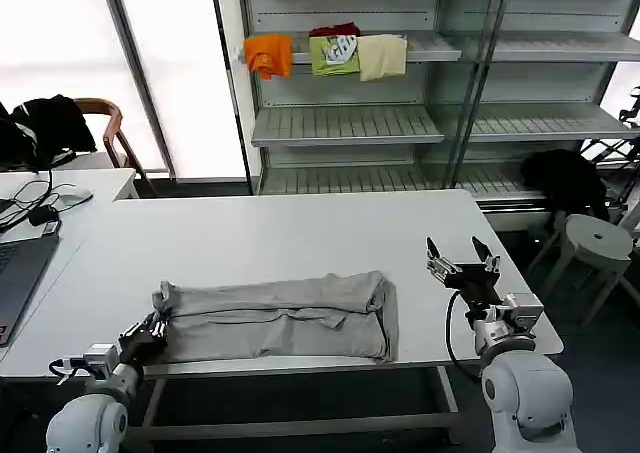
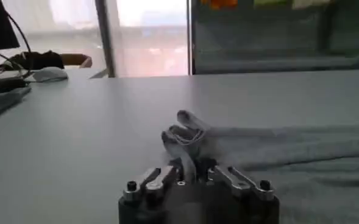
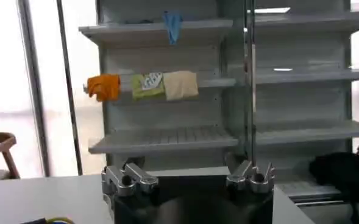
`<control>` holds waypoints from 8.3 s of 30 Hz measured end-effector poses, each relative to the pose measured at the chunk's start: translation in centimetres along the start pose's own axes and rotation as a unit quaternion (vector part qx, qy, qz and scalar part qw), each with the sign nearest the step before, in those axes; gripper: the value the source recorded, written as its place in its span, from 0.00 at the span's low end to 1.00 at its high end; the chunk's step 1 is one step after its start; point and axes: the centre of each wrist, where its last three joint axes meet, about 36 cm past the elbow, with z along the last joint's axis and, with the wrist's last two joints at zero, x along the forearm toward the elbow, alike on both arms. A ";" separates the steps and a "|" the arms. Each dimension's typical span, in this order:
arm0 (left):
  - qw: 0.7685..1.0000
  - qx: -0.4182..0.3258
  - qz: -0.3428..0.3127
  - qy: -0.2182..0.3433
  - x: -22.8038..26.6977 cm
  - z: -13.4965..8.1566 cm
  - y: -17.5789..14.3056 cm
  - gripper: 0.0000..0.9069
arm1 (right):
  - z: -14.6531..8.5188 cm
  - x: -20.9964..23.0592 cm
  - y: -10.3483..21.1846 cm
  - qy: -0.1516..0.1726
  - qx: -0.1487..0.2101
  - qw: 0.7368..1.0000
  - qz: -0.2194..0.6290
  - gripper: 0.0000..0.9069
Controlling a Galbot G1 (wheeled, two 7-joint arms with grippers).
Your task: Fold and organize the clothes.
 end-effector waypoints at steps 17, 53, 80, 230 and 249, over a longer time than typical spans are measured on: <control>0.981 -0.158 -0.078 -0.083 -0.2 -5.8 9.9 0.00 | 0.9 -0.8 -0.3 0.007 -0.008 1.000 0.001 1.00; 0.979 -0.153 0.113 -0.068 0.7 -7.8 -10.4 0.01 | 3.5 -0.1 -0.9 0.038 -0.012 0.999 0.018 1.00; 0.981 -0.070 0.173 -0.048 2.1 -6.1 -15.0 1.00 | 4.6 -0.8 0.5 0.045 -0.012 0.999 0.011 1.00; 0.986 -0.055 0.079 -0.136 -0.8 -12.2 -14.6 1.00 | 10.6 -9.7 14.0 0.182 -0.176 0.953 -0.165 0.60; 0.993 -0.034 0.031 -0.109 0.4 -10.0 -10.0 1.00 | 10.1 -10.1 13.9 0.192 -0.213 0.943 -0.170 0.00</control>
